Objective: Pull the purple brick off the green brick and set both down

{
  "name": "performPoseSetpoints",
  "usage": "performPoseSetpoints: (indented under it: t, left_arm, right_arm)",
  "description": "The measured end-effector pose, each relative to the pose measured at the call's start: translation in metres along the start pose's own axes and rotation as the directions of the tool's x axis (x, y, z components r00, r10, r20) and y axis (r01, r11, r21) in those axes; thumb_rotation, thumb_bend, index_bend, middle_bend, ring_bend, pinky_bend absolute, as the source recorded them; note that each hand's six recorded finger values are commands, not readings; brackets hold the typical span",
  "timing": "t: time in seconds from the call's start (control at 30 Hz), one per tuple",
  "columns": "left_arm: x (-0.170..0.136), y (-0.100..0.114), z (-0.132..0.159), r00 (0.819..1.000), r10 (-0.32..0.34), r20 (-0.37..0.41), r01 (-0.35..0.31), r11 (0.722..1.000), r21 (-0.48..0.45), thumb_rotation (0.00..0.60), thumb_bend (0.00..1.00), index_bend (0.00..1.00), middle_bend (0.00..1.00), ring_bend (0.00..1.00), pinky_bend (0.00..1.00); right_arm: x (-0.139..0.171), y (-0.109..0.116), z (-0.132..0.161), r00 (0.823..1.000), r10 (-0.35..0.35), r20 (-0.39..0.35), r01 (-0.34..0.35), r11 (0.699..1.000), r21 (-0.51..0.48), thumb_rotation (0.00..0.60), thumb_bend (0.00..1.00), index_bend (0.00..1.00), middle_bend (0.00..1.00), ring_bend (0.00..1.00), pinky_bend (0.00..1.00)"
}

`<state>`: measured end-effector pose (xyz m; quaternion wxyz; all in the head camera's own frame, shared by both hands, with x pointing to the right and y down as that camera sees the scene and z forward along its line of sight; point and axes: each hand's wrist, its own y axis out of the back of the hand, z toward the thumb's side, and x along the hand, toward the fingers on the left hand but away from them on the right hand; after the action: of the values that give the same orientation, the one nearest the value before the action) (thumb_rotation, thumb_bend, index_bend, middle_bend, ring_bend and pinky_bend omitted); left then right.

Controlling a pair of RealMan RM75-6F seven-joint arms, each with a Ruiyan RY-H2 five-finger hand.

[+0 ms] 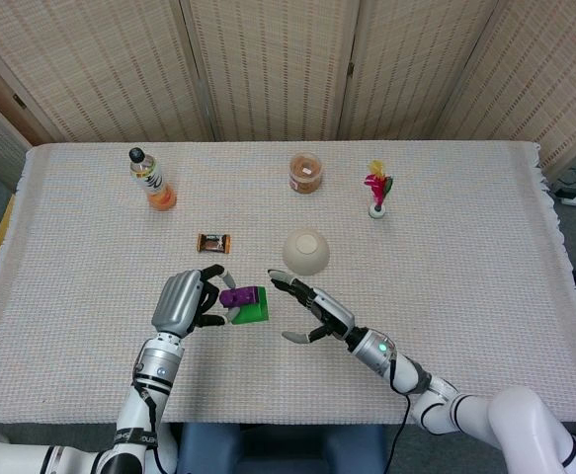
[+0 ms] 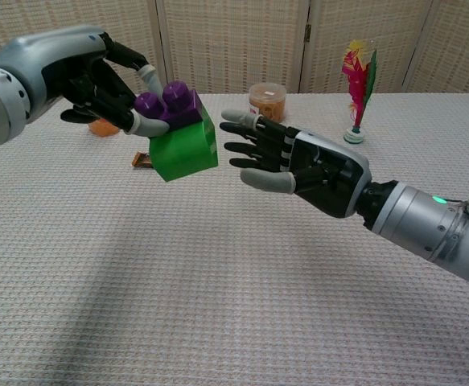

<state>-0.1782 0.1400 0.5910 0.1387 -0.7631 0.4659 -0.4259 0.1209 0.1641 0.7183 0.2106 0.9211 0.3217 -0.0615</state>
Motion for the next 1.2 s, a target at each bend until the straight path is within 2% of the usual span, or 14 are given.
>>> performPoseSetpoints:
  t: [0.33, 0.53, 0.67, 0.73, 0.87, 1.2]
  left_arm:
    - [0.001, -0.007, 0.005, 1.000, -0.023, 0.007, 0.023, 0.999, -0.027, 0.600, 0.49, 0.76, 1.00, 1.00, 1.00]
    - [0.001, -0.011, 0.007, 1.000, -0.028, 0.012, 0.029, 0.999, -0.040, 0.600, 0.49, 0.76, 1.00, 1.00, 1.00]
    - [0.001, -0.013, 0.008, 0.999, -0.034, 0.016, 0.034, 0.998, -0.047, 0.600, 0.49, 0.76, 1.00, 1.00, 1.00]
    - [0.001, -0.014, 0.008, 0.999, -0.032, 0.020, 0.033, 0.998, -0.049, 0.600, 0.49, 0.76, 1.00, 1.00, 1.00]
    - [-0.001, -0.016, 0.010, 0.999, -0.027, 0.028, 0.028, 0.998, -0.060, 0.600, 0.49, 0.76, 1.00, 1.00, 1.00]
    - [0.001, -0.005, 0.019, 0.998, -0.002, 0.057, 0.009, 0.994, -0.110, 0.600, 0.49, 0.76, 1.00, 1.00, 1.00]
  right_arm:
    - [-0.012, -0.010, -0.003, 1.000, 0.014, -0.005, -0.014, 1.000, -0.015, 0.600, 0.33, 0.10, 0.00, 0.00, 0.00]
    - [-0.016, -0.011, -0.005, 1.000, -0.007, -0.004, 0.007, 0.999, -0.033, 0.600, 0.33, 0.30, 0.01, 0.03, 0.00]
    - [-0.018, -0.011, -0.007, 1.000, -0.030, -0.006, 0.030, 0.999, -0.041, 0.600, 0.33, 0.38, 0.04, 0.07, 0.00]
    - [-0.019, -0.012, -0.008, 0.999, -0.037, -0.007, 0.037, 0.999, -0.039, 0.600, 0.33, 0.41, 0.07, 0.11, 0.03]
    - [-0.022, -0.013, -0.010, 0.998, -0.067, -0.013, 0.067, 0.997, -0.036, 0.600, 0.33, 0.52, 0.14, 0.20, 0.16]
    - [-0.018, -0.009, -0.018, 0.994, -0.105, -0.001, 0.105, 0.994, 0.010, 0.600, 0.33, 0.66, 0.24, 0.31, 0.27]
